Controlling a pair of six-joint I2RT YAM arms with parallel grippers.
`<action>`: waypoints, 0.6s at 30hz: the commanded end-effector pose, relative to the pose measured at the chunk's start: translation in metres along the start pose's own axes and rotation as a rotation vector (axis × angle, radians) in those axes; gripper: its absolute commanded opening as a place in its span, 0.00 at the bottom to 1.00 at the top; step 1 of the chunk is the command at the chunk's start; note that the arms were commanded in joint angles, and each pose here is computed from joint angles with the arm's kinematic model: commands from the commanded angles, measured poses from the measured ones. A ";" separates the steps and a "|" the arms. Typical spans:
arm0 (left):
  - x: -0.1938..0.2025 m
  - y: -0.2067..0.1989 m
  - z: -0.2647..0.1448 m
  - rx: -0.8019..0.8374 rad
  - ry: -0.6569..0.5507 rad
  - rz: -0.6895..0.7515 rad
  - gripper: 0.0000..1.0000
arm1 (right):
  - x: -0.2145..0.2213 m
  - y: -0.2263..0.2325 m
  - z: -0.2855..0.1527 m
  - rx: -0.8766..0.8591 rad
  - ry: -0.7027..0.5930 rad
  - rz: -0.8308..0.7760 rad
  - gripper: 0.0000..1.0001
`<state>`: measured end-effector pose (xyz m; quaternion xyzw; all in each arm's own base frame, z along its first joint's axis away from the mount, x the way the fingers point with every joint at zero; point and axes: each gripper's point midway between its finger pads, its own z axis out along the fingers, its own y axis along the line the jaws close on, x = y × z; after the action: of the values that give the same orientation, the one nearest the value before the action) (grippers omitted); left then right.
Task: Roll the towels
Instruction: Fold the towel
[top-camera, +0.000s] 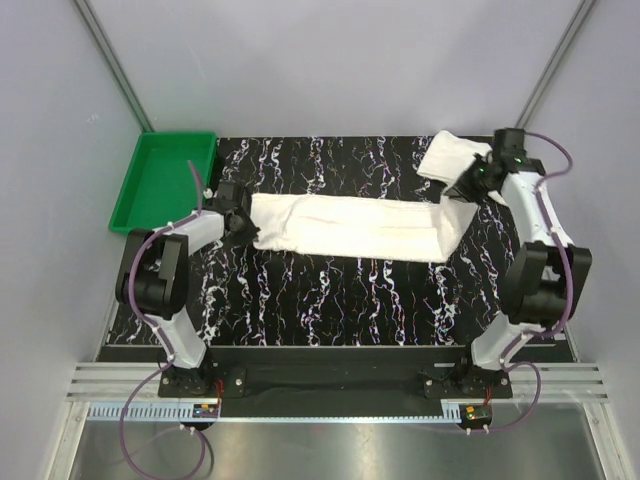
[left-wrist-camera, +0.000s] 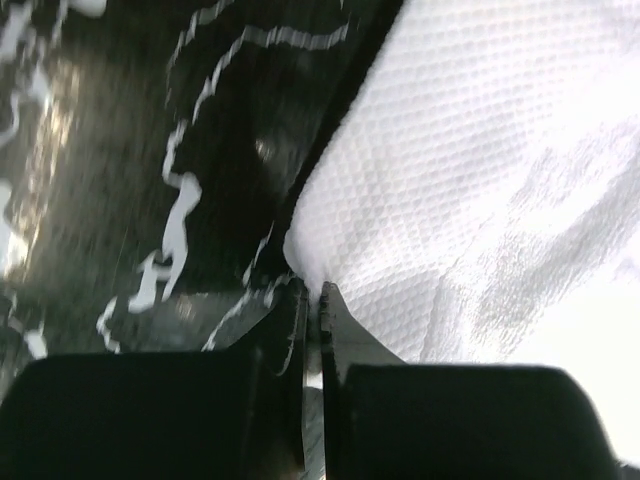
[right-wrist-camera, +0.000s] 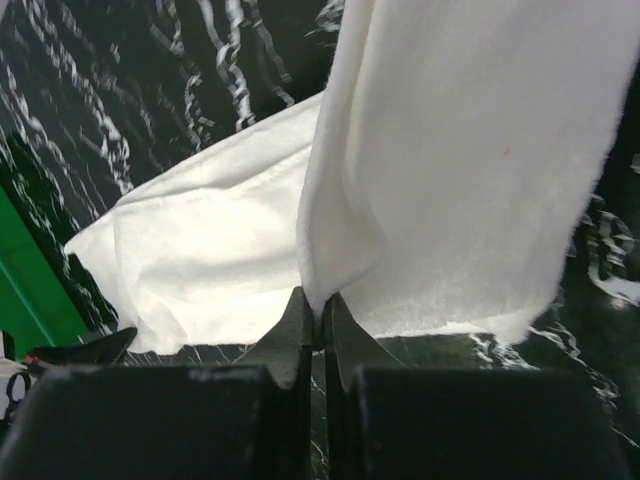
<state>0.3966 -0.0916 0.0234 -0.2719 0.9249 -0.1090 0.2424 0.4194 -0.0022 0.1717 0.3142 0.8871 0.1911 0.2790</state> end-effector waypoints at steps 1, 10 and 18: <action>0.007 0.012 -0.026 -0.009 -0.048 0.040 0.00 | 0.045 0.043 0.014 -0.008 0.146 -0.182 0.00; 0.032 0.042 -0.047 -0.043 -0.034 0.100 0.82 | 0.140 0.162 0.012 -0.158 0.255 -0.485 0.00; 0.025 0.027 -0.075 0.034 -0.064 0.101 0.99 | 0.239 0.232 0.019 -0.220 0.334 -0.615 0.00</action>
<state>0.3216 -0.0748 0.0450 -0.2355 0.9356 -0.0832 0.2495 0.3863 0.2981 0.1890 -0.0320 0.9462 0.2451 0.2090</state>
